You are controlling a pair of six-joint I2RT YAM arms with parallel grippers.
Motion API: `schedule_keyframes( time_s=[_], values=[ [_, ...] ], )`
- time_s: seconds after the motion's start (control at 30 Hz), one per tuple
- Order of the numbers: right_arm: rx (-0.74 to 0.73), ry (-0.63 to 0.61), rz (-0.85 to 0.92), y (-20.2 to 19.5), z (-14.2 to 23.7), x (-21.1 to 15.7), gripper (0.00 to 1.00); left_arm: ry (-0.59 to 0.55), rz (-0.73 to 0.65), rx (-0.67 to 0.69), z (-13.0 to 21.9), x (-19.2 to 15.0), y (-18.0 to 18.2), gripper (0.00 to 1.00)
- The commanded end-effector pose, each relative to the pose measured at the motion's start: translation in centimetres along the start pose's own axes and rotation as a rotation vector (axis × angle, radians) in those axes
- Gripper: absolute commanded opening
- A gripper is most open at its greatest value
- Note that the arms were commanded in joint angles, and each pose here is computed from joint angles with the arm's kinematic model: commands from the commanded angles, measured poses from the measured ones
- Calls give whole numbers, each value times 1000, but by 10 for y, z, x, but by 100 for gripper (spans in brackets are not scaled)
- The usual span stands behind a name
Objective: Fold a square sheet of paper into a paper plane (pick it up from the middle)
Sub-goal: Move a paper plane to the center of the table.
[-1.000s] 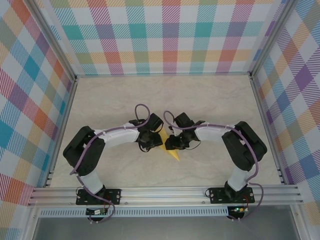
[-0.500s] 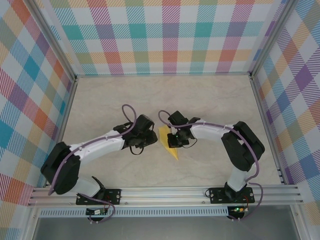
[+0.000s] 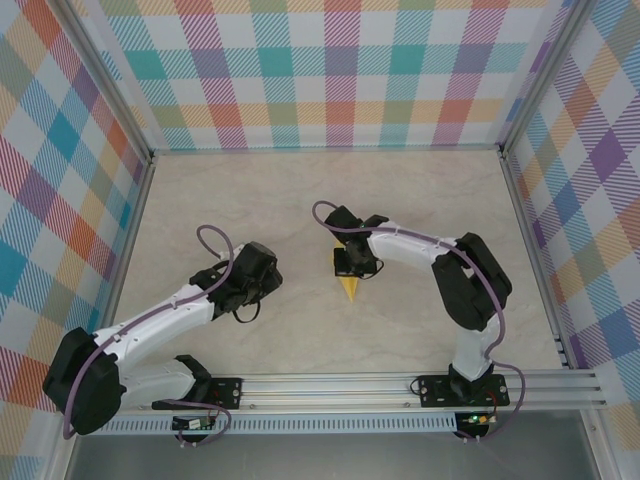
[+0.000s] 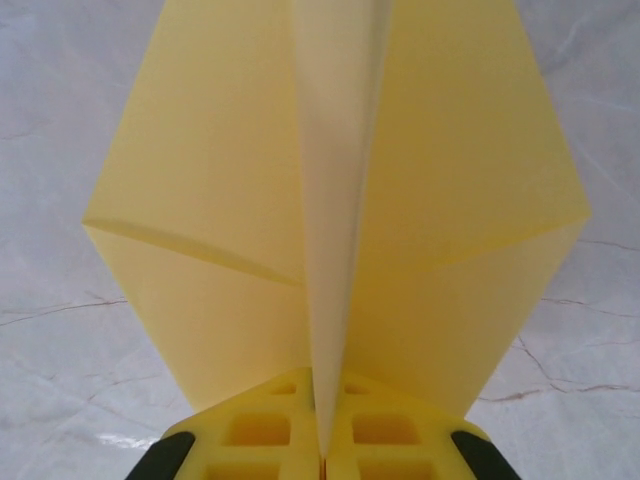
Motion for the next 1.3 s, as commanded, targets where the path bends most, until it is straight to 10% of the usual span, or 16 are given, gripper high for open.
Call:
schedule_keyframes(
  time_s=[0.0,0.73,1.27],
  values=[
    [-57,28,-1,1,-5,-3,7,-27,25,21,2,5,8,46],
    [-161,169,-21,-13,-53,-32,29,-17,13,30,0,6,8,48],
    [-38,-251,27,-14,113,11,68,-175,-87,160,21,38,29,57]
  ],
)
Point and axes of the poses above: each hand's point on the last joint's axis, 136 mm out from that joint toward the fingers, its own z axis back along the fingers, its own y axis along the line the jaws close on, x = y × z, the point moved 5 cm from there along z, back along the fingers, and after that the axes turned 2 degrees about z, right-handed, at the moved point
